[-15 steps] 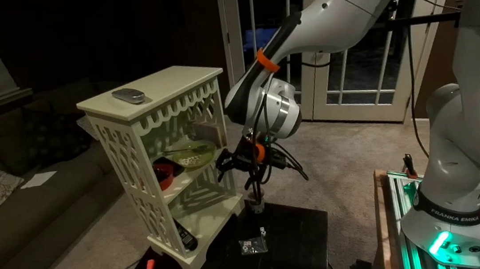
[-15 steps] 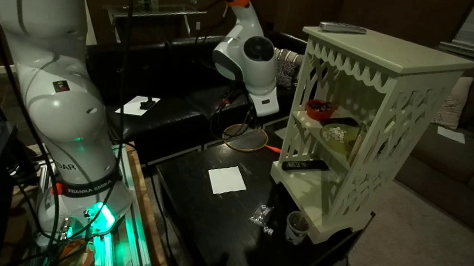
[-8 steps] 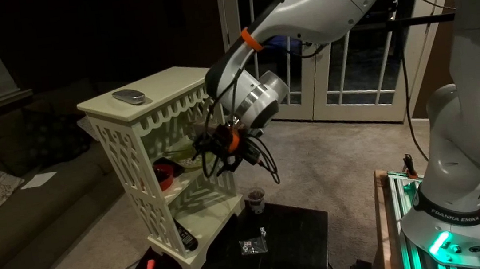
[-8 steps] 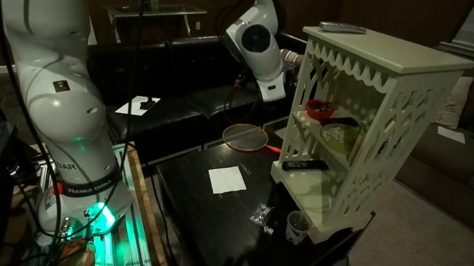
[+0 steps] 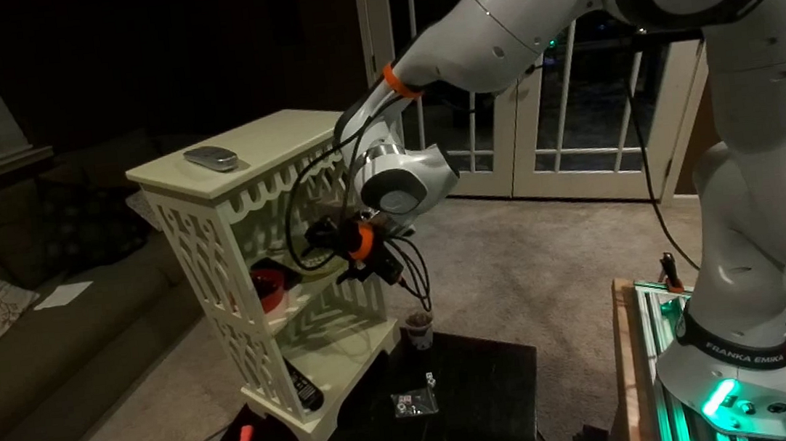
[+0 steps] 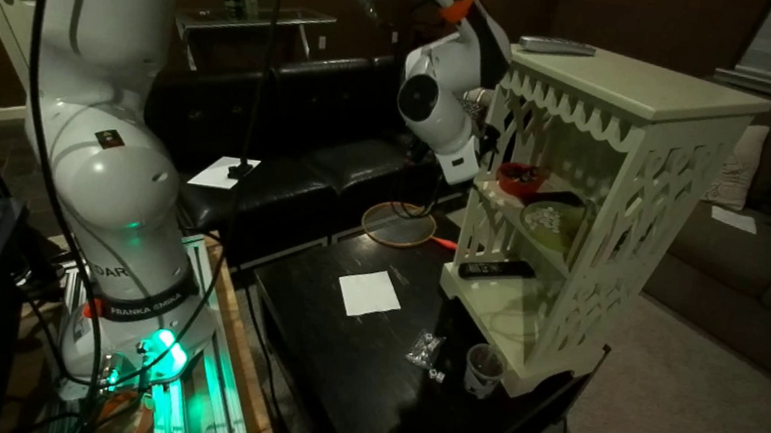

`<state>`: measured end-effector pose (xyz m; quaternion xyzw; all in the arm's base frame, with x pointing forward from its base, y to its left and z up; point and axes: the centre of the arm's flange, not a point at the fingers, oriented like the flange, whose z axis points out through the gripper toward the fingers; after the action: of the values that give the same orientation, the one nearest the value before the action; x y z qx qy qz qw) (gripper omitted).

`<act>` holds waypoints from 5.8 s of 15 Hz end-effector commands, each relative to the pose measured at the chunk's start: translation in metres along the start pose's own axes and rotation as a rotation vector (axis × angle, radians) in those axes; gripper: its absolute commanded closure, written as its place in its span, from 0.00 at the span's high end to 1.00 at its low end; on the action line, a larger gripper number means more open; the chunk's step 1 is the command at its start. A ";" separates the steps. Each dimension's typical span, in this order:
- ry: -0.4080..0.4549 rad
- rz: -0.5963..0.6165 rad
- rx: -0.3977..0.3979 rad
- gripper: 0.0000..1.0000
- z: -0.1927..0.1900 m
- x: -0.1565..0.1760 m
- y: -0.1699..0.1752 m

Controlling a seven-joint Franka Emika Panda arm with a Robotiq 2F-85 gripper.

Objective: Remove the red bowl from the cabinet and place it on the table

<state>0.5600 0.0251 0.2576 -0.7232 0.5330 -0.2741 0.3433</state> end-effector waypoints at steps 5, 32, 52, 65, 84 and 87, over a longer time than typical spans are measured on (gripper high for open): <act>0.081 -0.074 0.015 1.00 0.030 -0.030 0.045; 0.112 0.018 0.012 0.87 0.092 -0.036 -0.031; 0.124 0.064 0.019 0.10 0.129 -0.038 -0.023; 0.161 0.060 0.003 0.01 0.086 -0.025 -0.037; -0.047 0.100 0.006 0.01 -0.061 -0.027 0.063; -0.089 0.033 -0.026 0.01 -0.071 -0.043 0.096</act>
<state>0.4792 0.0285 0.2277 -0.7072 0.5657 -0.2398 0.3497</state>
